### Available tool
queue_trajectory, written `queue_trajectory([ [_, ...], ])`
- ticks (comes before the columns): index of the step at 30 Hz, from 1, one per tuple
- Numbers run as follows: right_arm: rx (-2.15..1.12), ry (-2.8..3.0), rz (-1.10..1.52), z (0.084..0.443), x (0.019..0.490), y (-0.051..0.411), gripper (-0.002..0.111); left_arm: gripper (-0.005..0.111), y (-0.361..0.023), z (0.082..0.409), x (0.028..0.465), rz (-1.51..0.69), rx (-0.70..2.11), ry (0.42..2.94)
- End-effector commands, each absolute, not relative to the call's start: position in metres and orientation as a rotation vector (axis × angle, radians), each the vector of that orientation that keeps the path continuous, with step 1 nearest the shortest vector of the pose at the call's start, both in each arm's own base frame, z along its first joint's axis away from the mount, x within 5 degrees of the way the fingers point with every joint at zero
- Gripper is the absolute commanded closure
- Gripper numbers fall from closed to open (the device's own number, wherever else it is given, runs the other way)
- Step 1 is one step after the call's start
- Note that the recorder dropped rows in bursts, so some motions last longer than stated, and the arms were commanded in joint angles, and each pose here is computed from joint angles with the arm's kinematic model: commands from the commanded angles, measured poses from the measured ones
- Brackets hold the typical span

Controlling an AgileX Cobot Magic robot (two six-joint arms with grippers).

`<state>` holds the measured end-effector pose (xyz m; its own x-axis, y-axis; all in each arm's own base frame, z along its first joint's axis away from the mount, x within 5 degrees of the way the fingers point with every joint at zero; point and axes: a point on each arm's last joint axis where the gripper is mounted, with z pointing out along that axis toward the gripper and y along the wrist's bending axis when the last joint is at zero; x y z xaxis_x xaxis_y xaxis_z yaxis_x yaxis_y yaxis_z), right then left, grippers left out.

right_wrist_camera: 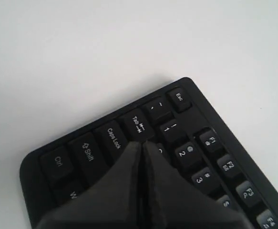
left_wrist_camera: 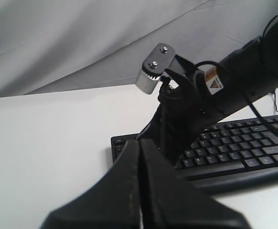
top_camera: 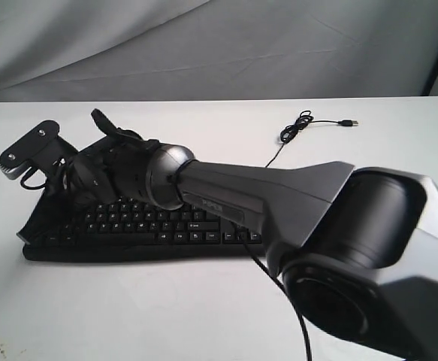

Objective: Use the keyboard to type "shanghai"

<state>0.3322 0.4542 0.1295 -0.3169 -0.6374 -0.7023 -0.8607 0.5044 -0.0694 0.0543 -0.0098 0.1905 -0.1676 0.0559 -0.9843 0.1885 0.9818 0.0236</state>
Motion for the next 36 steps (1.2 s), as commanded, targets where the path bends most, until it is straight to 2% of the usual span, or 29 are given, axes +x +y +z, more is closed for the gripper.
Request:
queue_trajectory([
  [1,-1.242,2.07,0.431,0.128,0.333,0.46,0.108,0.107,-0.01,0.19,0.054,-0.124,0.185,1.735],
  [16,-1.251,2.069,0.417,0.126,0.337,0.458,0.108,0.107,-0.01,0.19,0.054,-0.124,0.185,1.735],
  [28,-1.284,2.091,0.397,0.108,0.337,0.457,0.108,0.107,-0.01,0.19,0.054,-0.124,0.185,1.735],
  [36,-1.3,2.074,0.377,0.117,0.338,0.456,0.108,0.107,-0.01,0.19,0.054,-0.124,0.185,1.735],
])
